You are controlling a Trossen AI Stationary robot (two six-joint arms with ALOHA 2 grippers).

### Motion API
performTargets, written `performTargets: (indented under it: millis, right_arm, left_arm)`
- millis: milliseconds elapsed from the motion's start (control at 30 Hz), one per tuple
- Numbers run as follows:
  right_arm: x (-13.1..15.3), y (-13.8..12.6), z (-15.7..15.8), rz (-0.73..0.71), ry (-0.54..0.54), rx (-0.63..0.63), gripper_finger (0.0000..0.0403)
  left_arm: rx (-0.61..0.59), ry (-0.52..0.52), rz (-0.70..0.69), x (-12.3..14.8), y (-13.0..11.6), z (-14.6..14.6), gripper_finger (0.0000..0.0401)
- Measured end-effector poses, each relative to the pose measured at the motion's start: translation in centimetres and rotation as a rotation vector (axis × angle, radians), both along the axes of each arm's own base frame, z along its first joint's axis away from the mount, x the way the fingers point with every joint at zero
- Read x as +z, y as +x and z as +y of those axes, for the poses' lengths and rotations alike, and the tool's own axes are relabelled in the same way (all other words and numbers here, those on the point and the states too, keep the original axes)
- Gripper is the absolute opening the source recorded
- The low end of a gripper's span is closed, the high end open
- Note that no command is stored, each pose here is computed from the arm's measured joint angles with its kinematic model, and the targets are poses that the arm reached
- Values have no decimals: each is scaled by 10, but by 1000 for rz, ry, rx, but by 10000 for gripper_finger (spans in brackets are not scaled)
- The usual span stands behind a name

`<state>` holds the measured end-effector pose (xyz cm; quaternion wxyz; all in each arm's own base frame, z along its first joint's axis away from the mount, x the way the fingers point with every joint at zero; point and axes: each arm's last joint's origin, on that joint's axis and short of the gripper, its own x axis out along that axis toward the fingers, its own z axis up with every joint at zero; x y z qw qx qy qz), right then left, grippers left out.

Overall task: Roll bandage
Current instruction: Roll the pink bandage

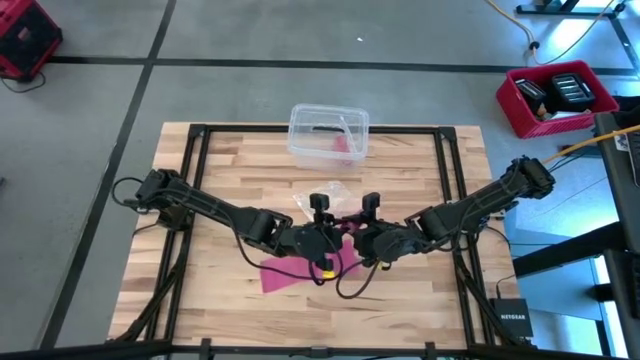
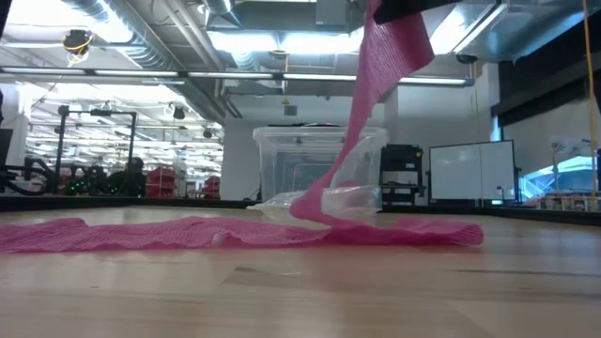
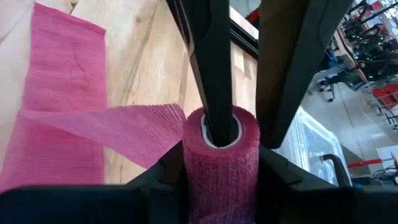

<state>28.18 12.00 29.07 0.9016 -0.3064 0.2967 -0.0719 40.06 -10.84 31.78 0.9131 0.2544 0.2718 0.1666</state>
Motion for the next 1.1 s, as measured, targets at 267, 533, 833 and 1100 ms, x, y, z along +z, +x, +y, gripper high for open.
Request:
performTargets:
  millis: [267,533,833,1100]
  right_arm:
    - [-1,0,0,13,2,3,120]
    - [20,-23,14,-69,-42,2,120]
    - [74,-56,27,-265,108,113,122]
    - [114,-65,27,-291,245,217,213]
  left_arm:
    - [-23,41,23,-1,0,-3,10]
    - [-77,79,-84,22,-14,-29,5]
    - [-168,135,-263,68,-24,-54,2]
    - [-198,164,-336,92,-32,-61,2]
